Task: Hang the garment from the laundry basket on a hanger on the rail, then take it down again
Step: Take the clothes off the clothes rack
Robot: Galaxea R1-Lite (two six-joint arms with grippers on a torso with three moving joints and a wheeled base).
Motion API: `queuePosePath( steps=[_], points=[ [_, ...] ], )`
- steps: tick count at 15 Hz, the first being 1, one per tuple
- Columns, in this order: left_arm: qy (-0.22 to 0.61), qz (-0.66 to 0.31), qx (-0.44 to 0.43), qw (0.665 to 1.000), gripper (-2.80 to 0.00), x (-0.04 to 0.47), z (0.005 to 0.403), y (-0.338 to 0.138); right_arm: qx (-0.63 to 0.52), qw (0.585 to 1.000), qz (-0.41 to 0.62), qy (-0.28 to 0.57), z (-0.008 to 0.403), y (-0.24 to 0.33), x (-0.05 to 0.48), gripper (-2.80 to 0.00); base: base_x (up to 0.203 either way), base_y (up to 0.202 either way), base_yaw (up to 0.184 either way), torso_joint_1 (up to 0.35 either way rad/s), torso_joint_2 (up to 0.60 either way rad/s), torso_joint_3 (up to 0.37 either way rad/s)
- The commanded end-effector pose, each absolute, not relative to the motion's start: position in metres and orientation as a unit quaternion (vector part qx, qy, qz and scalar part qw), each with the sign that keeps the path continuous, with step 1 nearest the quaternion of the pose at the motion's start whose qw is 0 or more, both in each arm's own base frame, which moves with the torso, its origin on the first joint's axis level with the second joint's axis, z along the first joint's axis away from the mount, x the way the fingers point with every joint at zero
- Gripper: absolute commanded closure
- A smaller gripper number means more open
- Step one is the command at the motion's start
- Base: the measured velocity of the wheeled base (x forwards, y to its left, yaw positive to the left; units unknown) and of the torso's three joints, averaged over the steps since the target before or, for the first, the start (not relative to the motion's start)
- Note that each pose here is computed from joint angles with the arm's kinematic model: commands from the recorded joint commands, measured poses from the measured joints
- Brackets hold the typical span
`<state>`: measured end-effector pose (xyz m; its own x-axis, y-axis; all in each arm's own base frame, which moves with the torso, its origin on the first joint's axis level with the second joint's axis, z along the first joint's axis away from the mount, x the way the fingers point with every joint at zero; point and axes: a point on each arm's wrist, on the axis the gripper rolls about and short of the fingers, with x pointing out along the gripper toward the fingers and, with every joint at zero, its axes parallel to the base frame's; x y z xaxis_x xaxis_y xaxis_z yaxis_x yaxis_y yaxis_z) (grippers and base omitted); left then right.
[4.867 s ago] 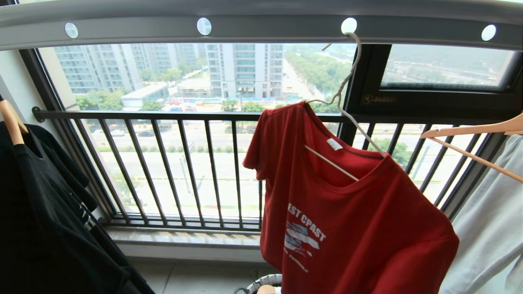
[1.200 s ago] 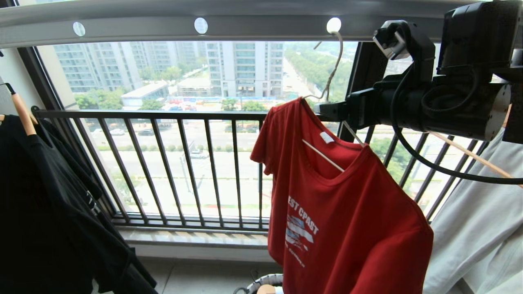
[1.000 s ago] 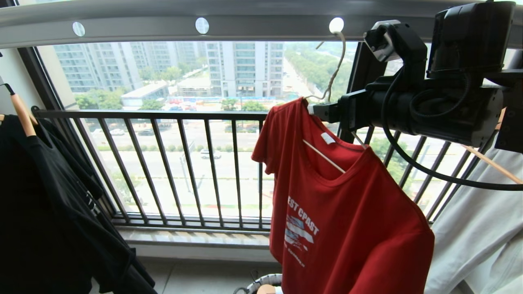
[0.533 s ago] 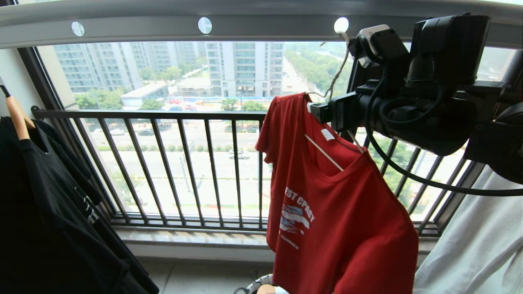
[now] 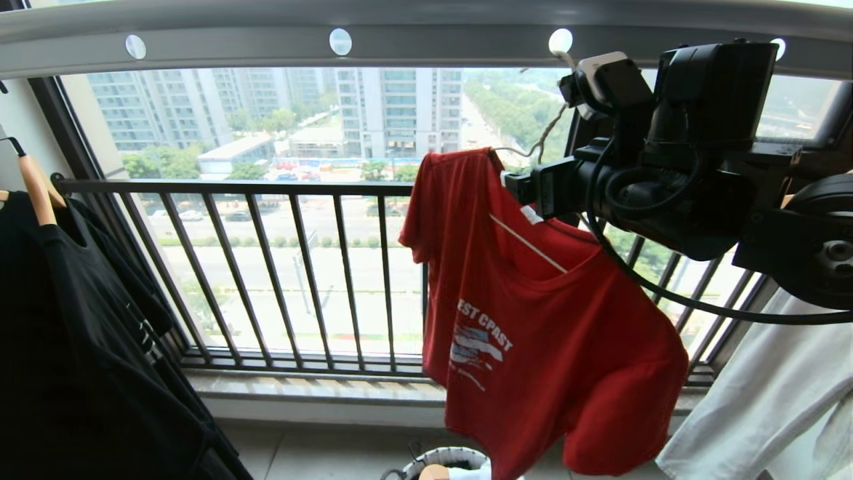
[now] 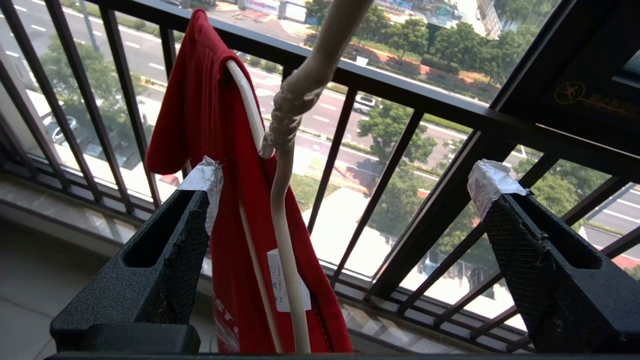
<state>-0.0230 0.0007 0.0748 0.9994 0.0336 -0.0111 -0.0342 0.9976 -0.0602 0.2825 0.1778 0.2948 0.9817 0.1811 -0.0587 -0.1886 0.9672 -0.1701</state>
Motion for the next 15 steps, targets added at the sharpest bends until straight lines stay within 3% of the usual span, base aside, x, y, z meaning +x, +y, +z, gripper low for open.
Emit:
queuePosePath(
  steps=[1, 8, 9, 15],
  points=[
    [0.005, 0.018, -0.031, 0.999, 0.00, -0.0230, 0.0749, 0.0007, -0.081, 0.992, 0.093, 0.006, 0.2981, 0.1783, 0.2819, -2.80, 0.000, 0.000, 0.000, 0.000, 0.00, 0.000],
    [0.006, 0.018, -0.031, 0.999, 0.00, -0.0229, 0.0750, 0.0007, -0.077, 0.993, 0.091, -0.001, 0.2975, 0.1778, 0.2813, -2.80, 0.000, 0.000, 0.000, 0.000, 0.00, 0.000],
    [0.006, 0.017, -0.031, 0.999, 0.00, -0.0229, 0.0749, 0.0007, -0.078, 0.993, 0.092, 0.000, 0.2970, 0.1779, 0.2813, 0.00, 0.000, 0.000, 0.000, 0.000, 0.00, 0.000],
    [0.005, 0.018, -0.031, 0.999, 0.00, -0.0230, 0.0749, 0.0007, -0.076, 0.991, 0.111, -0.002, 0.2979, 0.1833, 0.2735, 0.00, 0.000, 0.000, 0.000, 0.000, 0.00, 0.000]
  ],
)
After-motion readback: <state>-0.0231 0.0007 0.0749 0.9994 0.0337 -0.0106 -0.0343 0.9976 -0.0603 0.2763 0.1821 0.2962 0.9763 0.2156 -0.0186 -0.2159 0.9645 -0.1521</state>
